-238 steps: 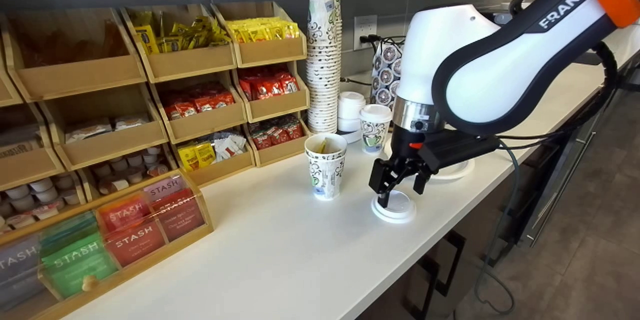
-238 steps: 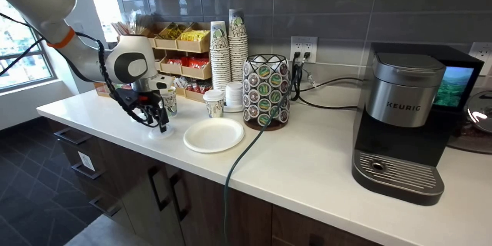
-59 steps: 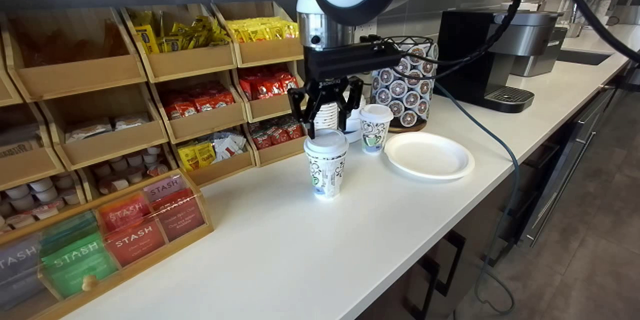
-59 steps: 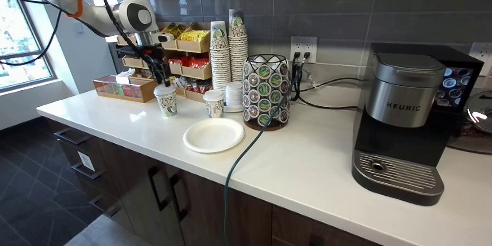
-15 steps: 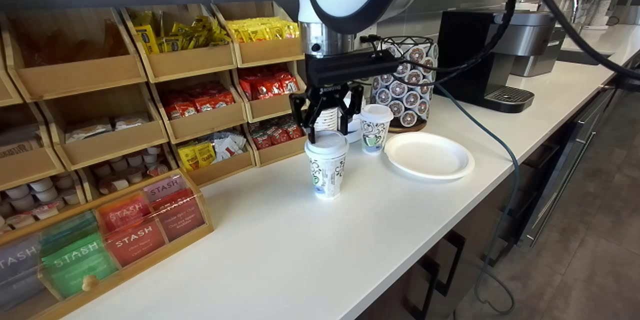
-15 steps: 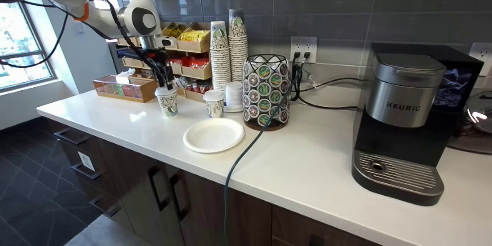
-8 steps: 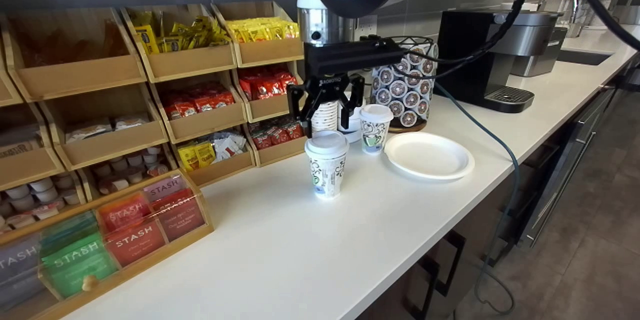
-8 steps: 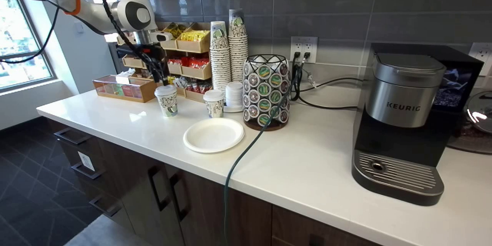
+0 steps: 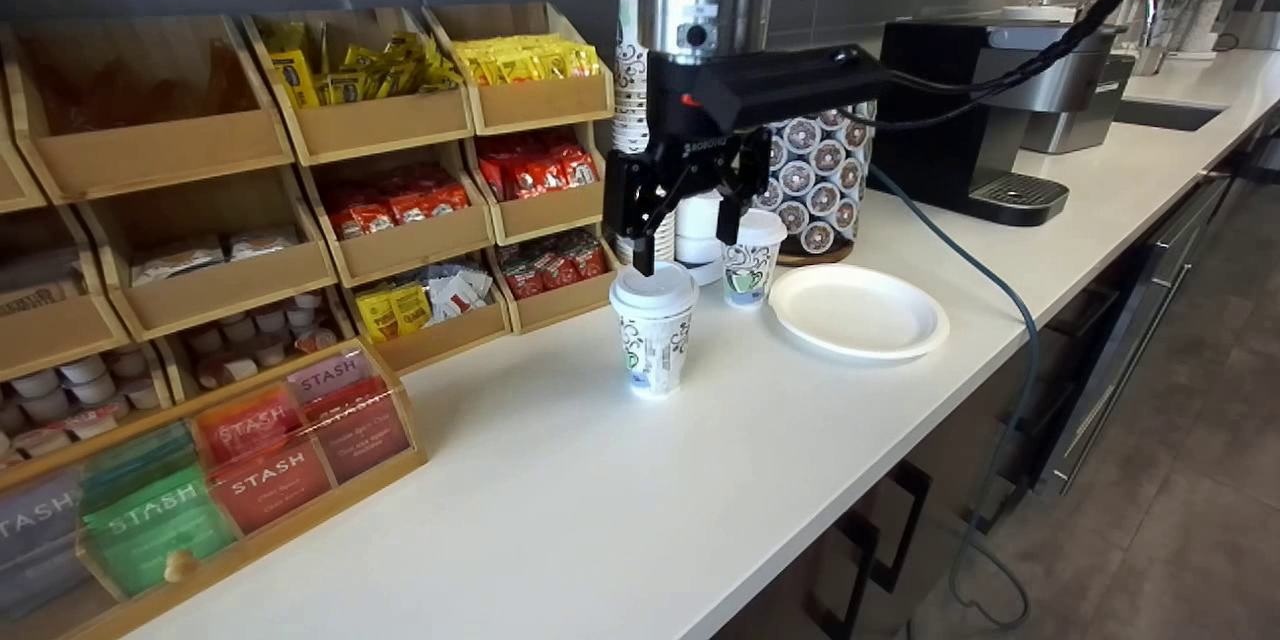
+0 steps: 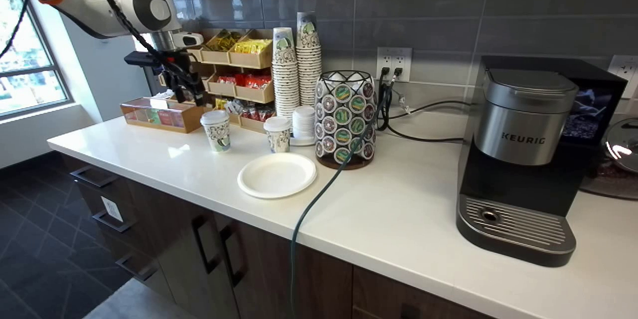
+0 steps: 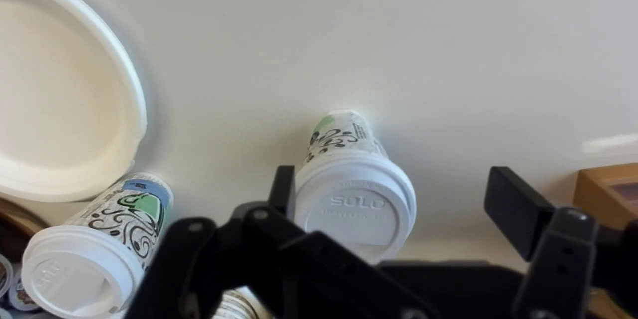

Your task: Pick up the white paper cup lid from the kitchen counter and put it on the paper cup

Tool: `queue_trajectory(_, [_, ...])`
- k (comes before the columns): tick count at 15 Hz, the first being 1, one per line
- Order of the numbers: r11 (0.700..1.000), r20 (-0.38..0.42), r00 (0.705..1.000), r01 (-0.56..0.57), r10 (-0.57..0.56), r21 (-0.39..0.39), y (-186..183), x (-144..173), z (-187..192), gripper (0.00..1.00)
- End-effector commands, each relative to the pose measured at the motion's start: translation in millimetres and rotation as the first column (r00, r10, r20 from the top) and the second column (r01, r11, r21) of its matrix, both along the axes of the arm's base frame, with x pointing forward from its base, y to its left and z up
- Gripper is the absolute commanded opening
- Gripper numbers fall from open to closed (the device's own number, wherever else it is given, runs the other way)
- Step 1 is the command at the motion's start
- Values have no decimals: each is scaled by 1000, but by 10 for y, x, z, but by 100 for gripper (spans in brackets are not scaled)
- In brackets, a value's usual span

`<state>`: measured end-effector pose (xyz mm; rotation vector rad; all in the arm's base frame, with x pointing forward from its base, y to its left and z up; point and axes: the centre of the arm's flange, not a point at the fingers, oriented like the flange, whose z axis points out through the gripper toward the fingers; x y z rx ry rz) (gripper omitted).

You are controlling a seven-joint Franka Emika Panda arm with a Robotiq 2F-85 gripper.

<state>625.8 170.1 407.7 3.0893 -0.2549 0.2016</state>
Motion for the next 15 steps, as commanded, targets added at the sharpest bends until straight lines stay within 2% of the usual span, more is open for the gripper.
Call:
queue_trajectory(1, [987,76,984,-163,163,2,-230,-804,221,100])
queue_trajectory(5, [941,191,924,-339,332,2,-538,-1173,609,100])
queue_trajectory(7, [919,201,902,-393,381,21,-792,-1369,777,100])
queue_trajectory(8, [910,197,896,-413,398,40,-932,-1483,852,100])
queue_trajectory(9, [904,132,904,-419,407,81,-1093,-1587,905,100])
queue_trajectory(10, [885,116,889,-454,443,103,-1272,-1700,950,100])
queue_trajectory(11, [908,149,904,-414,401,64,-899,-1330,844,100])
queue_trajectory(13, [892,139,893,-443,428,94,-1137,-1530,954,100])
queue_trajectory(15, [888,145,889,-450,434,97,-1176,-1603,979,100])
